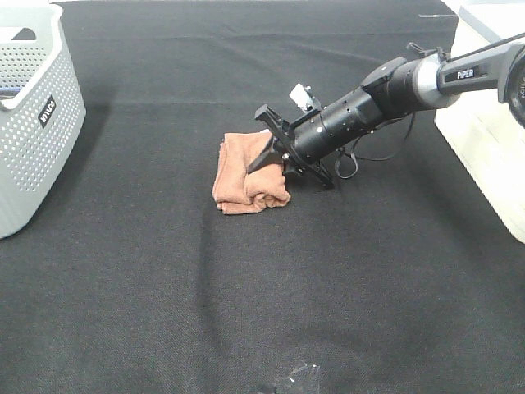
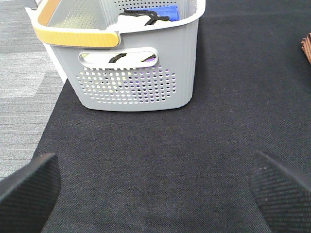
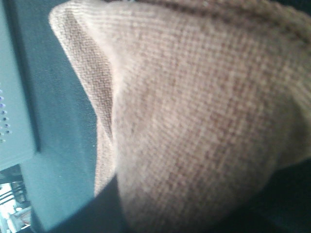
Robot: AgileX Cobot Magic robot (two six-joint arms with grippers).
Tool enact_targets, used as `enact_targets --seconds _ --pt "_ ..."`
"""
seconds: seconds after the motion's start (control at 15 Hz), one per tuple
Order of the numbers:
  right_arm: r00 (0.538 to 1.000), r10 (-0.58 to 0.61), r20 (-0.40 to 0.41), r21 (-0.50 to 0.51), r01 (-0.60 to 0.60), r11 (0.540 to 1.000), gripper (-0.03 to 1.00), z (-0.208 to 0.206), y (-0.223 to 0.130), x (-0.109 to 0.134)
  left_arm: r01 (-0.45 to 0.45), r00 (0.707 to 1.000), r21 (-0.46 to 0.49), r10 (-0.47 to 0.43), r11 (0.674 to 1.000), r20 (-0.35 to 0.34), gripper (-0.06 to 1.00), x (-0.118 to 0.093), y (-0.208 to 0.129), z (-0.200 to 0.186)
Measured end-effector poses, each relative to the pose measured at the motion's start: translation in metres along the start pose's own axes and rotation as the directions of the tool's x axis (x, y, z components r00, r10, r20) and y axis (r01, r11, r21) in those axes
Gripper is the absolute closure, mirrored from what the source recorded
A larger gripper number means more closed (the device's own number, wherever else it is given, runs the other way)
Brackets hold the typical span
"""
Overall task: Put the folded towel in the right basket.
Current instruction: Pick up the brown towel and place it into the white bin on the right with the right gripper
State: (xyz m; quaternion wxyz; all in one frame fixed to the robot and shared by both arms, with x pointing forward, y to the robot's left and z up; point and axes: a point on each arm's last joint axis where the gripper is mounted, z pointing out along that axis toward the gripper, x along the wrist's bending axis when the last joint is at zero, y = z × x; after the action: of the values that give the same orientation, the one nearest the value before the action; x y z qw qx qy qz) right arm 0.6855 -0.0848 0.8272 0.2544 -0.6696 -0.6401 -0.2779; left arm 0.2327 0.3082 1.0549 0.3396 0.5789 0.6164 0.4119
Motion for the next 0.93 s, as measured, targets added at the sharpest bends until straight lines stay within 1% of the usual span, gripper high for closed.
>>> enact_targets --seconds 0.2,0.33,0.4,0.47,0.53,0.6,0.67,0.73,0.8,0.93 --pt "1.000 -0.027 0.012 -0.010 0.027 1.000 0.76 -0.005 0.002 0.004 0.000 1.000 0.000 0.000 1.000 0.000 -0.04 0.000 0.000 0.000" --pt "0.995 -0.096 0.017 -0.005 0.096 0.995 0.76 -0.018 0.005 0.019 0.000 1.000 0.000 0.000 1.000 0.000 -0.04 0.000 0.000 0.000" --pt "0.991 -0.135 -0.001 -0.001 0.135 0.991 0.76 -0.031 0.008 0.034 0.000 1.000 0.000 0.000 1.000 0.000 -0.04 0.000 0.000 0.000" --pt "0.984 -0.177 -0.020 -0.015 0.177 0.984 0.76 -0.049 0.011 0.055 0.000 1.000 0.000 0.000 1.000 0.000 -0.04 0.000 0.000 0.000" --pt "0.968 -0.251 -0.022 -0.049 0.250 0.967 0.76 -0.073 0.015 0.081 0.000 1.000 0.000 0.000 1.000 0.000 -0.04 0.000 0.000 0.000" --pt "0.949 -0.316 0.006 -0.077 0.315 0.946 0.76 -0.096 0.017 0.101 0.000 1.000 0.000 0.000 1.000 0.000 -0.04 0.000 0.000 0.000" --pt "0.921 -0.379 0.091 -0.080 0.386 0.919 0.76 -0.127 0.016 0.121 0.000 1.000 0.000 0.000 1.000 0.000 -0.04 0.000 0.000 0.000" --pt "0.889 -0.424 0.173 -0.067 0.440 0.895 0.76 -0.146 0.015 0.131 0.000 1.000 0.000 0.000 1.000 0.000 -0.04 0.000 0.000 0.000" --pt "0.852 -0.458 0.255 -0.074 0.489 0.869 0.76 -0.164 0.016 0.139 0.000 1.000 0.000 0.000 1.000 0.000 -0.04 0.000 0.000 0.000" --pt "0.752 -0.498 0.431 -0.131 0.599 0.790 0.76 -0.211 0.014 0.159 0.000 1.000 0.000 0.000 1.000 0.000 -0.04 0.000 0.000 0.000"
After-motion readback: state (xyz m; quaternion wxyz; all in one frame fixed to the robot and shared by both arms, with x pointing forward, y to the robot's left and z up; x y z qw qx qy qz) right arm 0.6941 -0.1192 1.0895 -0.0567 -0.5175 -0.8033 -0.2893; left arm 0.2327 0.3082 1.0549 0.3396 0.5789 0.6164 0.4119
